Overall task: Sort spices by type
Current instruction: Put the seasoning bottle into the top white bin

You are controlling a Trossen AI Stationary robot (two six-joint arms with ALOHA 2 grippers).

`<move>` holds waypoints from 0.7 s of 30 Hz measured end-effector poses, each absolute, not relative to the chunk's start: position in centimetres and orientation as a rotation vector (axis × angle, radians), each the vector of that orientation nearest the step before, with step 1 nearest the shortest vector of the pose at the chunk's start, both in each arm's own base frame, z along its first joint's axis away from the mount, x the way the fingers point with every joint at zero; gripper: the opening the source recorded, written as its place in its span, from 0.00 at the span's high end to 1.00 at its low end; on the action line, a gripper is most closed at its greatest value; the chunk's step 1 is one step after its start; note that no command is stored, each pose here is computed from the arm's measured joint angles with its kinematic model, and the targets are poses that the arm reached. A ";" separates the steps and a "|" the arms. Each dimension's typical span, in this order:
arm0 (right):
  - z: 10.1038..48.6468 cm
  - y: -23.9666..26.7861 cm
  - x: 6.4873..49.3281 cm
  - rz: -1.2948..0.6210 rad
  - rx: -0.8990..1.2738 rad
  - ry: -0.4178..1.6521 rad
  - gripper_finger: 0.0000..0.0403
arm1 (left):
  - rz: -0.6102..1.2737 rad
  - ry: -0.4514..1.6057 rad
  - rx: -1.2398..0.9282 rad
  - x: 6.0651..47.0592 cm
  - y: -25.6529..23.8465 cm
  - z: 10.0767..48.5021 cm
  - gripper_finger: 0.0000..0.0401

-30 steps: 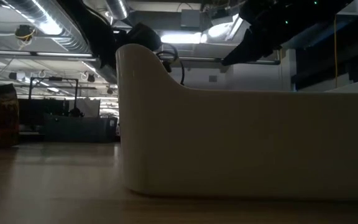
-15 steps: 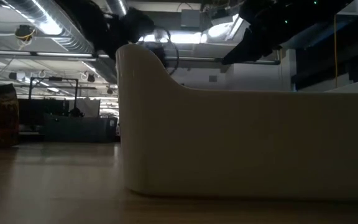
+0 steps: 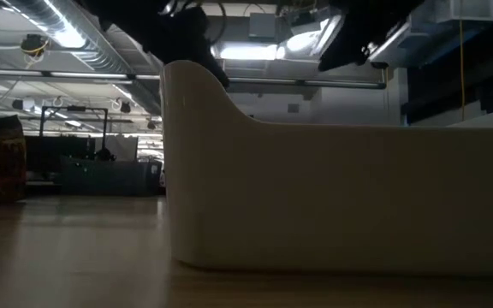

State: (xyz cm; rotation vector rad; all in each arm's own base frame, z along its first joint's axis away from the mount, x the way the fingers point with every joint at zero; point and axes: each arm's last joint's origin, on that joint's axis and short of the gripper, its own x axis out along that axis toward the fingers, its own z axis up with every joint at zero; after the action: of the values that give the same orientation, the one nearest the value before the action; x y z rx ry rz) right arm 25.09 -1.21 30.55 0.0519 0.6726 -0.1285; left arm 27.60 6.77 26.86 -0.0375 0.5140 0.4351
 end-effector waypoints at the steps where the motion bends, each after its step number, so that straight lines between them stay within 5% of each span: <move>1: 31.3 -0.9 24.8 -0.115 0.069 0.702 0.59 | 0.424 0.510 -0.039 27.6 6.4 27.0 0.26; 6: 35.1 1.0 23.5 -0.066 0.169 0.834 0.23 | 0.380 0.514 -0.033 27.8 5.1 27.0 0.26; 10: 36.8 2.5 22.1 -0.092 0.295 0.924 0.06 | 0.363 0.515 -0.018 27.9 4.5 27.0 0.26; 21: 35.8 7.6 19.4 -0.231 0.744 1.234 0.07 | 0.337 0.518 0.004 28.0 3.8 27.0 0.26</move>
State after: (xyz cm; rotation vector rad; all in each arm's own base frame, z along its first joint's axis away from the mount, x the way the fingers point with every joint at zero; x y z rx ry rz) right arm 19.36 7.59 35.80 0.7435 1.2342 -0.2314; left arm 27.97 3.83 26.99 0.0041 0.5176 0.3368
